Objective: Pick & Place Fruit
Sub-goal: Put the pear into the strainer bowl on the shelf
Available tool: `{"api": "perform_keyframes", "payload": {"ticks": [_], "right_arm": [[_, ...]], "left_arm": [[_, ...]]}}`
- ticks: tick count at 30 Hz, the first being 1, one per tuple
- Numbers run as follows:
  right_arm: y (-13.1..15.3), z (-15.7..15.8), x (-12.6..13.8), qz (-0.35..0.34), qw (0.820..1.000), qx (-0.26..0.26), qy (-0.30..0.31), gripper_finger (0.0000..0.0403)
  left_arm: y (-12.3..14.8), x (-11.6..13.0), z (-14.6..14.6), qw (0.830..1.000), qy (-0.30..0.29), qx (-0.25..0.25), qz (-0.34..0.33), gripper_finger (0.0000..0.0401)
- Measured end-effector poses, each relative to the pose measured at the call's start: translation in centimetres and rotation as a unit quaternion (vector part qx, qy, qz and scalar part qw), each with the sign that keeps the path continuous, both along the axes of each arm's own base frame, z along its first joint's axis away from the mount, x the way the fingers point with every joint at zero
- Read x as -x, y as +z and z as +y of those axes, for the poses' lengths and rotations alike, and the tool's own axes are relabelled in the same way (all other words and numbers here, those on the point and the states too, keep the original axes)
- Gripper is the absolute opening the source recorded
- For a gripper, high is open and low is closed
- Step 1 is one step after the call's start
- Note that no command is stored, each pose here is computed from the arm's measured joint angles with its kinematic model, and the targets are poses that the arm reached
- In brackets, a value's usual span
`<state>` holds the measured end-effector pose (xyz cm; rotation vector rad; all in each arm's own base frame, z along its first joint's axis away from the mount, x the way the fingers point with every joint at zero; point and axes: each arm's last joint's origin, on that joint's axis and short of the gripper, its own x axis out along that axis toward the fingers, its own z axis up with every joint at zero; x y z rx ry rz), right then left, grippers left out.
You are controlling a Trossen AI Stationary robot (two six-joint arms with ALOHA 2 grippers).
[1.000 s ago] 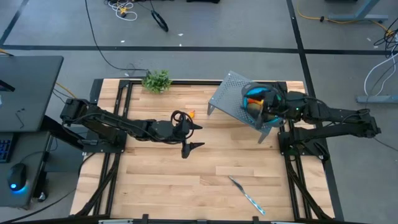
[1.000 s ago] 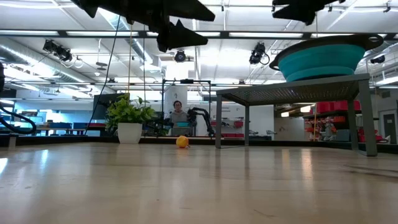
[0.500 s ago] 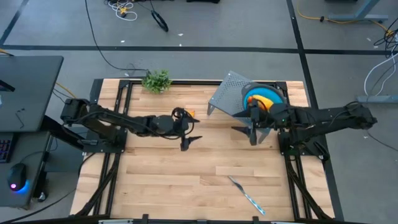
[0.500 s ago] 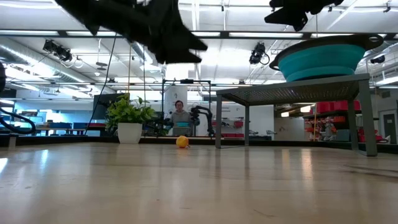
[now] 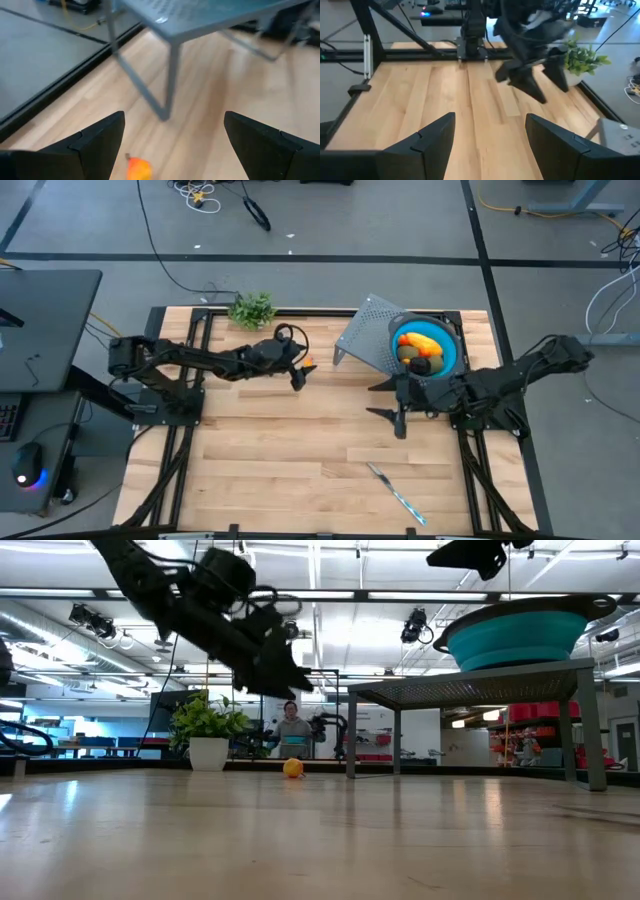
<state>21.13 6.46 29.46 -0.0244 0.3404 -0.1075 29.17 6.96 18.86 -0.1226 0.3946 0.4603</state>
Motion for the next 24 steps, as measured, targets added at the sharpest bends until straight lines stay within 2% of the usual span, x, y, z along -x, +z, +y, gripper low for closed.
{"api": "perform_keyframes", "payload": {"ticks": [3, 7, 11, 17, 24], "right_arm": [[-0.5, 0.6, -0.9, -0.001, 1.000, 0.028, -0.001, 0.0252], [-0.1, 0.8, -1.2, -0.028, 0.999, 0.029, -0.004, 0.0252], [0.1, 0.9, -1.3, -0.041, 0.999, 0.027, -0.001, 0.0252], [0.1, 0.9, -1.3, -0.041, 0.999, 0.029, -0.004, 0.0252], [0.1, 0.9, -1.3, -0.040, 0.999, 0.029, -0.004, 0.0252]], "left_arm": [[-1.7, -0.4, 0.7, 1.000, 0.005, 0.002, 0.023, 0.0352], [-3.5, -0.8, 1.7, 0.999, 0.024, 0.012, 0.034, 0.0352], [-4.0, -0.7, 2.3, 0.997, 0.062, 0.021, 0.039, 0.0352], [-4.1, -0.8, 2.3, 0.995, 0.089, 0.045, 0.021, 0.0352], [-6.2, -1.3, 2.6, 0.991, 0.113, 0.063, 0.035, 0.0352]]}}
